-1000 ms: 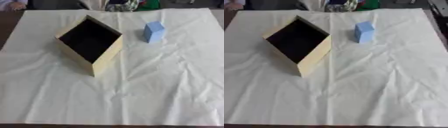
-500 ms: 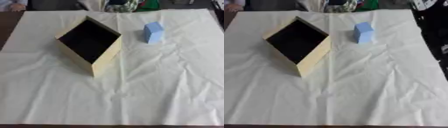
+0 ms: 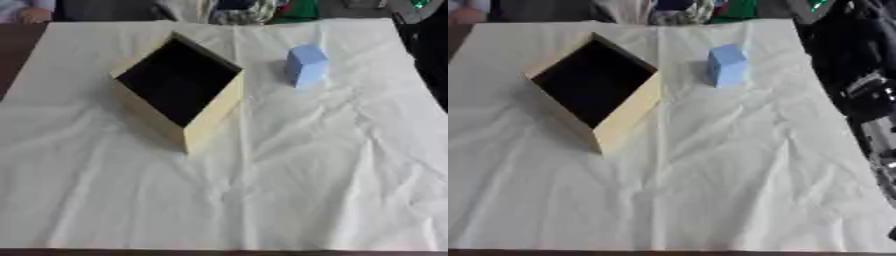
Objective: Pick up objects on the table and place them in the box.
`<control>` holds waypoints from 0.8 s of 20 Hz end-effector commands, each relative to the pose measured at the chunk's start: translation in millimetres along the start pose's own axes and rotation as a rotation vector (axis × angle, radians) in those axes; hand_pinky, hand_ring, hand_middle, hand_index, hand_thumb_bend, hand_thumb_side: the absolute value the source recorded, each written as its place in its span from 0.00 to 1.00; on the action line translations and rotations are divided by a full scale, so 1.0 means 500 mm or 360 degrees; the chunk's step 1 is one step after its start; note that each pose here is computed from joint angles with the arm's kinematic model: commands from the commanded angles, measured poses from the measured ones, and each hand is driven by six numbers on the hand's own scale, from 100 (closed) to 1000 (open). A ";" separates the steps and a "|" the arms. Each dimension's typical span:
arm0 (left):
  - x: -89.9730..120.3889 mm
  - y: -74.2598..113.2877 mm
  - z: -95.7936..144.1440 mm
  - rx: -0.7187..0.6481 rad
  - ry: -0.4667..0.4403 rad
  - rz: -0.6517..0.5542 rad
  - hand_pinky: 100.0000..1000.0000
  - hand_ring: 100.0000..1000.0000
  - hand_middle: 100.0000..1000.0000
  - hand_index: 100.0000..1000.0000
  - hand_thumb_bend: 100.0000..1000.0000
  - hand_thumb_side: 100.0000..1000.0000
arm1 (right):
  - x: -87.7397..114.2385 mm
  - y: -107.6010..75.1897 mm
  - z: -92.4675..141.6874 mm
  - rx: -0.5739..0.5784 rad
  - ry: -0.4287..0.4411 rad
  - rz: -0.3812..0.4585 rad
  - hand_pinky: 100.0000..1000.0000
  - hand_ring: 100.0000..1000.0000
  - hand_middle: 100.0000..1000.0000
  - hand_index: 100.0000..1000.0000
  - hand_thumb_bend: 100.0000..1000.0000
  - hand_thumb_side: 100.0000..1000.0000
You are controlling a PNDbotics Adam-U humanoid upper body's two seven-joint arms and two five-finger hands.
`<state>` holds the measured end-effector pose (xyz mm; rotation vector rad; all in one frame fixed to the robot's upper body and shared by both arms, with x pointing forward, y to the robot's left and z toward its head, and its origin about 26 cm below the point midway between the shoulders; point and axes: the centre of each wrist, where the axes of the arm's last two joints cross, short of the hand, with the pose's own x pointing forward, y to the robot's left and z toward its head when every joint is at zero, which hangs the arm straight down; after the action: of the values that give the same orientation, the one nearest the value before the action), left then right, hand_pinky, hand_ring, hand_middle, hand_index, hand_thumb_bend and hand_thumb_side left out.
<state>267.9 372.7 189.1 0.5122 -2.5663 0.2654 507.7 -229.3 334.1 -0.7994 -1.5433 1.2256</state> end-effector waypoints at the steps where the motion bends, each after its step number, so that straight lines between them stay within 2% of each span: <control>1: 0.015 0.000 -0.018 -0.0039 -0.0060 -0.0003 0.65 0.55 0.58 0.73 0.22 0.00 | 0.002 -0.008 -0.011 0.0012 -0.0012 0.0075 0.91 0.93 0.93 1.00 0.00 0.30; 3: 0.015 0.000 -0.018 -0.0039 -0.0059 -0.0002 0.65 0.55 0.58 0.73 0.22 0.00 | -0.001 0.005 -0.019 0.0062 -0.0017 0.0118 0.92 0.94 0.93 0.99 0.00 0.35; 11: 0.015 -0.001 -0.019 -0.0045 -0.0059 0.0000 0.65 0.55 0.58 0.72 0.22 0.00 | -0.047 0.043 -0.021 0.0320 -0.0014 0.0274 0.96 0.97 0.97 1.00 0.00 0.45; 16: 0.015 0.000 -0.018 -0.0050 -0.0054 -0.0003 0.65 0.55 0.58 0.72 0.22 0.01 | -0.070 0.046 -0.017 0.0474 -0.0028 0.0362 0.96 0.97 0.97 1.00 0.00 0.49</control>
<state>268.4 371.8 189.2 0.5050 -2.5623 0.2562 526.2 -244.5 286.6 -0.7470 -1.2675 1.5756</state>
